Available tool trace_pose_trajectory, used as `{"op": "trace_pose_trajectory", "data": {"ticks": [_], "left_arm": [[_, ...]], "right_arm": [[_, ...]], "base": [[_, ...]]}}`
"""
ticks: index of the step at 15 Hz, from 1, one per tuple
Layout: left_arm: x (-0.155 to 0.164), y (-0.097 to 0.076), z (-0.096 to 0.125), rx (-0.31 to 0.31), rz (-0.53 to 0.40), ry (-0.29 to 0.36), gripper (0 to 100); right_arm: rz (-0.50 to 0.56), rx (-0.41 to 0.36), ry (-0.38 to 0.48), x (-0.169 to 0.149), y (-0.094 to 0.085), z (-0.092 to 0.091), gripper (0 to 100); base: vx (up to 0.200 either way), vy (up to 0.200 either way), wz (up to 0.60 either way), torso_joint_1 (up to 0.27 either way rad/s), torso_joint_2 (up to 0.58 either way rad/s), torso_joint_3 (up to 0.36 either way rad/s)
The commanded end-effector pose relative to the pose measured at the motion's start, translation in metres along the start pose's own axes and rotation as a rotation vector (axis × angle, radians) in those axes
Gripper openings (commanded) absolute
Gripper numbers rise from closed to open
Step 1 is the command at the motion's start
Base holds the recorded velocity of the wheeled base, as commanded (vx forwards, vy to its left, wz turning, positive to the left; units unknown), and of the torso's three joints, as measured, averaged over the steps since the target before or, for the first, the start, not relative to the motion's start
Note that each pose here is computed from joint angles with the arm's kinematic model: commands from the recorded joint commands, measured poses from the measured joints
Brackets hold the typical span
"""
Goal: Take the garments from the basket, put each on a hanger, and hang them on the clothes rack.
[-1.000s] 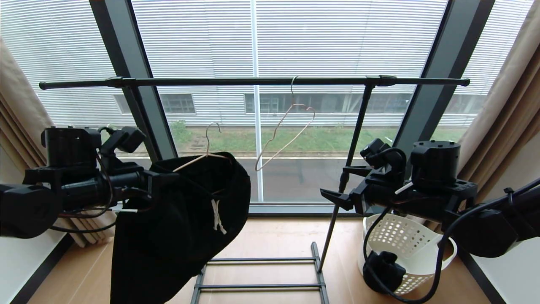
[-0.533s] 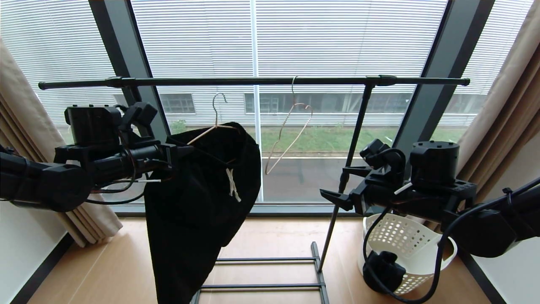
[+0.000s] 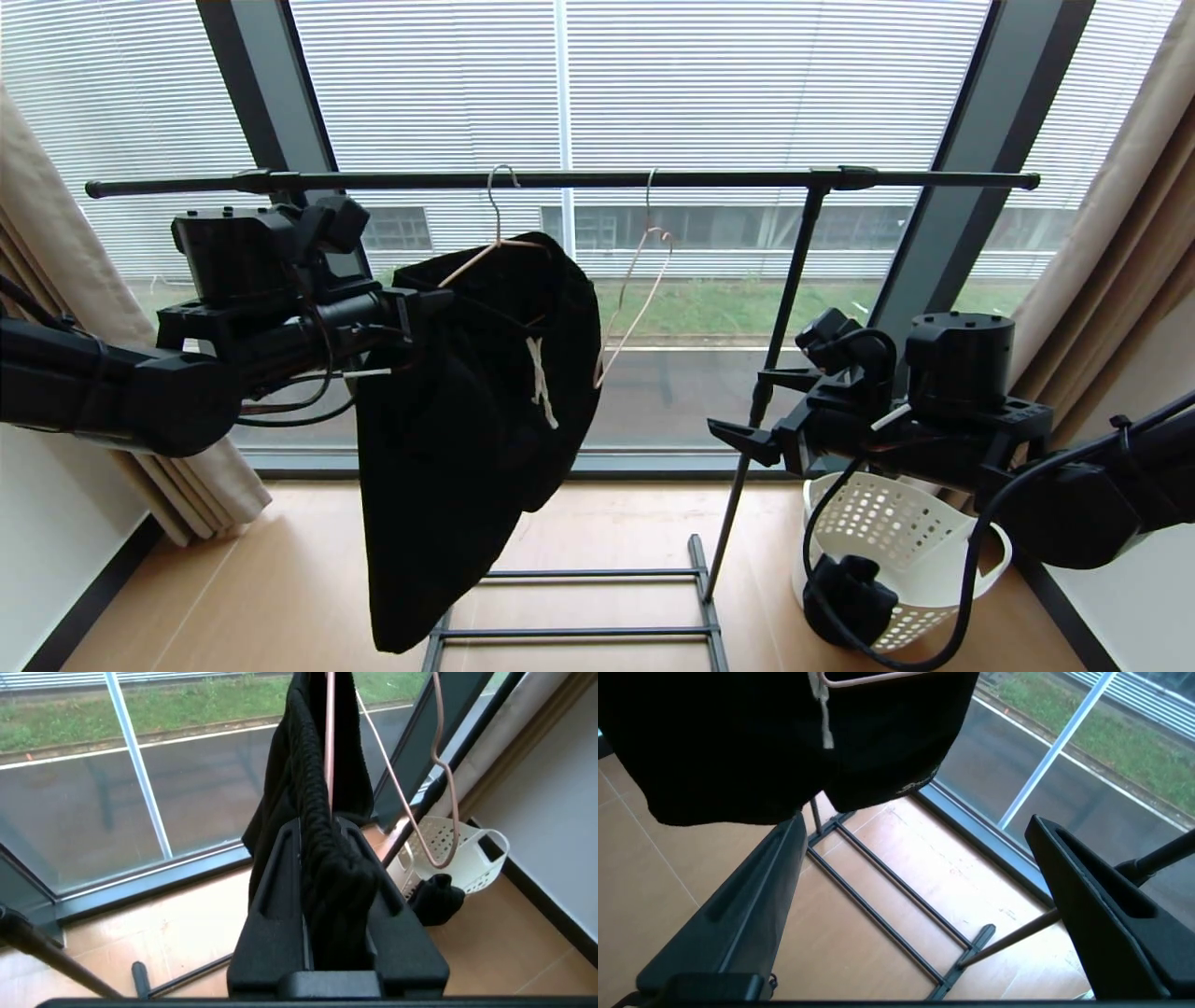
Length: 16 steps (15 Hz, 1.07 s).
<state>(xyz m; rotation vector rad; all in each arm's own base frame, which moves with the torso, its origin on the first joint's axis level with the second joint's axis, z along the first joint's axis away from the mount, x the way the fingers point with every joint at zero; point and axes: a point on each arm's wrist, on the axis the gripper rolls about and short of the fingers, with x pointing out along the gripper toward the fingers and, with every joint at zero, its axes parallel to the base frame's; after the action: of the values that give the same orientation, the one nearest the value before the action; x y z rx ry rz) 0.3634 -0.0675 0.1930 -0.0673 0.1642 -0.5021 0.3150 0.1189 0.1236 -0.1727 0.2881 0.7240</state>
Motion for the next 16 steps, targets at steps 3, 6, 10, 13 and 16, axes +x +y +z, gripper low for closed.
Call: {"op": "trace_pose_trajectory", "data": {"ticks": [3, 6, 10, 13, 16], "left_arm": [[0.021, -0.002, 0.002, 0.001, -0.020, -0.019, 0], [0.030, -0.005, 0.006, -0.038, -0.034, -0.037, 0], [0.050, -0.004, 0.009, -0.061, -0.011, -0.065, 0], [0.067, -0.005, 0.004, -0.079, -0.023, -0.066, 0], [0.087, -0.007, -0.004, -0.096, -0.002, -0.070, 0]], "right_arm": [[0.001, 0.000, 0.000, 0.000, 0.000, 0.000, 100], [0.001, 0.000, 0.001, 0.000, 0.000, 0.000, 100], [0.002, 0.000, 0.004, 0.000, 0.000, -0.001, 100], [0.003, 0.004, 0.018, 0.003, 0.000, -0.006, 100], [0.006, 0.003, 0.020, 0.003, 0.001, -0.006, 100]], "base": [[0.000, 0.000, 0.00, 0.000, 0.00, 0.000], [0.000, 0.000, 0.00, 0.000, 0.00, 0.000], [0.000, 0.000, 0.00, 0.000, 0.00, 0.000], [0.000, 0.000, 0.00, 0.000, 0.00, 0.000], [0.000, 0.000, 0.00, 0.000, 0.00, 0.000]]}}
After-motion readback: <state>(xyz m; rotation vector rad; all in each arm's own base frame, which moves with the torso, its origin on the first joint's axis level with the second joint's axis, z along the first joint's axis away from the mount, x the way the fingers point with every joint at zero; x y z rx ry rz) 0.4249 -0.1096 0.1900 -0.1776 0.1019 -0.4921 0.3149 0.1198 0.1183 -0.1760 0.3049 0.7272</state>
